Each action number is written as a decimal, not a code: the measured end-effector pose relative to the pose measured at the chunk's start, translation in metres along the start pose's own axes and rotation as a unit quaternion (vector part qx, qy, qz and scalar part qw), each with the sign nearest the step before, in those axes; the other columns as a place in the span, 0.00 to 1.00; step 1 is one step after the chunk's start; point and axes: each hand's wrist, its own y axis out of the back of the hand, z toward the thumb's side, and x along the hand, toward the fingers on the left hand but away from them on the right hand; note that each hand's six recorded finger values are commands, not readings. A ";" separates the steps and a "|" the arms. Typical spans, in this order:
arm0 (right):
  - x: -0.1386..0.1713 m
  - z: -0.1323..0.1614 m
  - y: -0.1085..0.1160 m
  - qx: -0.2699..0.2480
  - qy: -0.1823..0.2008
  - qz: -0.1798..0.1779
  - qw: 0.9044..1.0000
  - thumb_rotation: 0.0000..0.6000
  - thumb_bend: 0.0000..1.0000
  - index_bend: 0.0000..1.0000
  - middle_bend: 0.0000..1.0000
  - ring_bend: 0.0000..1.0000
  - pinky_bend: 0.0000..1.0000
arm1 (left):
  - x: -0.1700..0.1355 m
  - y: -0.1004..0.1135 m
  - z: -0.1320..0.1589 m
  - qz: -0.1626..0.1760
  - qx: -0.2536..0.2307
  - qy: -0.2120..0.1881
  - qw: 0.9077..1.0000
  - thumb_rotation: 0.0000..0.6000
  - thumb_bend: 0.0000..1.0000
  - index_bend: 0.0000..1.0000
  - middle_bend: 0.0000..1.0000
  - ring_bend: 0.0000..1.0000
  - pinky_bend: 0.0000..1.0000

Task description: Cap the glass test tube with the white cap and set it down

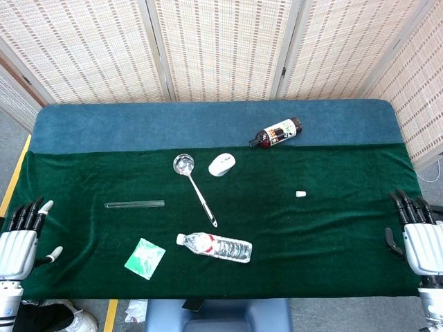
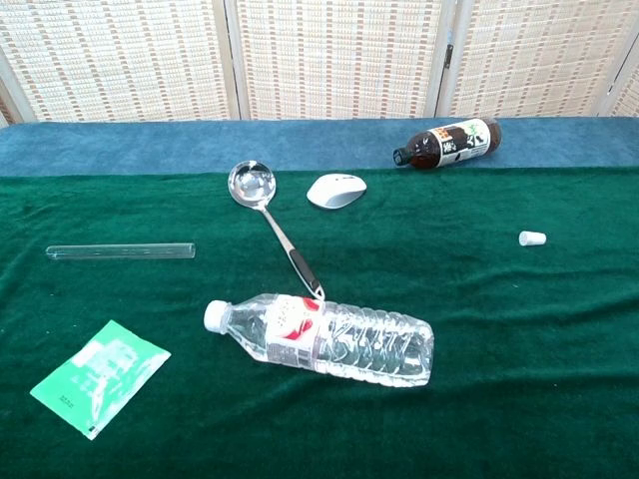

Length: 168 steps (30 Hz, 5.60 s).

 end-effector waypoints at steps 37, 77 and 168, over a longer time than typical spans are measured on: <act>-0.005 0.001 0.004 0.013 0.003 0.004 1.000 1.00 0.56 0.01 0.11 0.17 0.07 | 0.095 0.009 0.071 0.001 -0.012 -0.109 0.994 1.00 0.24 0.38 0.78 0.77 0.68; -0.047 0.029 -0.024 0.024 0.067 0.057 0.996 1.00 0.56 0.06 0.11 0.17 0.07 | 0.166 -0.121 0.150 -0.144 -0.021 -0.045 0.988 1.00 0.32 0.52 0.95 0.95 0.88; -0.076 0.037 0.003 0.041 0.066 0.030 0.997 1.00 0.55 0.24 0.52 0.66 0.49 | 0.136 -0.065 0.172 -0.105 -0.086 -0.127 0.983 1.00 0.45 0.68 0.97 0.97 0.90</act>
